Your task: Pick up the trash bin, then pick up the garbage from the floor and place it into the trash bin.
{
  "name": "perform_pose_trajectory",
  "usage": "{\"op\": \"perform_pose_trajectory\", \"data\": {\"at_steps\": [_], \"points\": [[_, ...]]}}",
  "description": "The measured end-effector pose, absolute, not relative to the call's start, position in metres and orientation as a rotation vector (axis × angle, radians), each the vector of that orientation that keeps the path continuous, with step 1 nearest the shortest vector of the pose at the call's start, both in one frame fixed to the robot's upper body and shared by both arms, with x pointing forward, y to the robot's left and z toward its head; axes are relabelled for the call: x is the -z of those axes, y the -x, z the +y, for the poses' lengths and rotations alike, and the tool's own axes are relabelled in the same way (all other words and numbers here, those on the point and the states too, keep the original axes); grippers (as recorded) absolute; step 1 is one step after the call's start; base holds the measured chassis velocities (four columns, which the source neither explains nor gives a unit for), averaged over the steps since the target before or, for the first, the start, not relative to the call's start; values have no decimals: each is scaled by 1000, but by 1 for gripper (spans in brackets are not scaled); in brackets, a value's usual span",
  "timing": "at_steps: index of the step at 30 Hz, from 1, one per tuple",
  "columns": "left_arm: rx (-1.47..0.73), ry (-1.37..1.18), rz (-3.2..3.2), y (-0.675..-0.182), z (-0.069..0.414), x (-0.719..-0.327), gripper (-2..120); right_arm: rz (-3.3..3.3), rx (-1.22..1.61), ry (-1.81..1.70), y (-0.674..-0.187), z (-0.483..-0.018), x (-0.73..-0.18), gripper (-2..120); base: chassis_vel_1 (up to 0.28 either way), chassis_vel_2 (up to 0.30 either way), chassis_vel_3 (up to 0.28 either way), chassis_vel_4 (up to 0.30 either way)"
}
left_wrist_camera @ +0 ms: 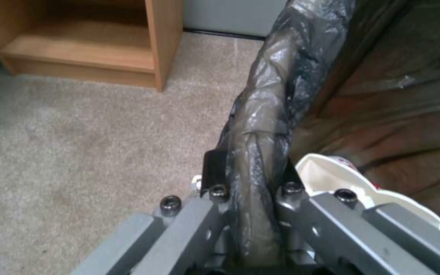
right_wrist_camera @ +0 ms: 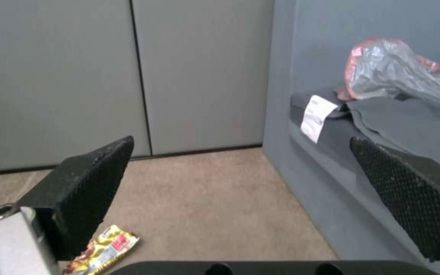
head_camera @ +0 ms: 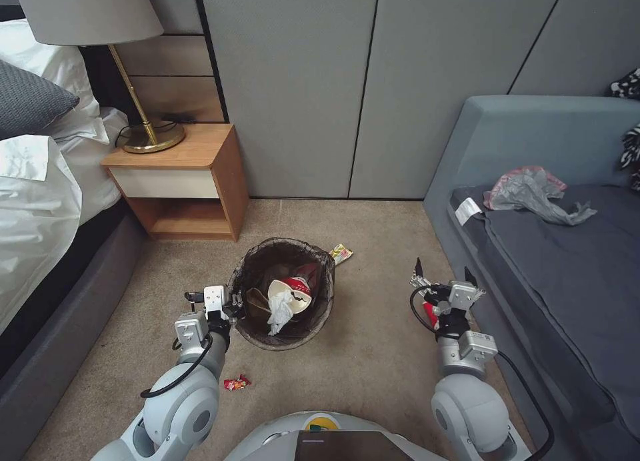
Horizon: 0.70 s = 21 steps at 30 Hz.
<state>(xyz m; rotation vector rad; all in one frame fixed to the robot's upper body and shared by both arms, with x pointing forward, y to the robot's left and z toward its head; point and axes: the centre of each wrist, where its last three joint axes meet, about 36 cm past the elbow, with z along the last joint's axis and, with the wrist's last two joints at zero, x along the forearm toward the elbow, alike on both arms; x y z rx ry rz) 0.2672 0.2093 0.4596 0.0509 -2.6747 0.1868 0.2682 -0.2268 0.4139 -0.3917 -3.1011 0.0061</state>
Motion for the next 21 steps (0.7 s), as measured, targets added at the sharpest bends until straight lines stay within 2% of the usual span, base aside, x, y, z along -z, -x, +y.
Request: {"op": "perform_pose_trajectory", "data": {"at_steps": [8,21], "points": [[-188,-53,-2676,-267,209,-460,0,-3073,20,399,-272,-224,-411,100,7,-6,-3,1],[-181,-56,-2677,-269,211,-459,0,-2806,341,395,-288,-229,-405,100,0,0,0,0]]}}
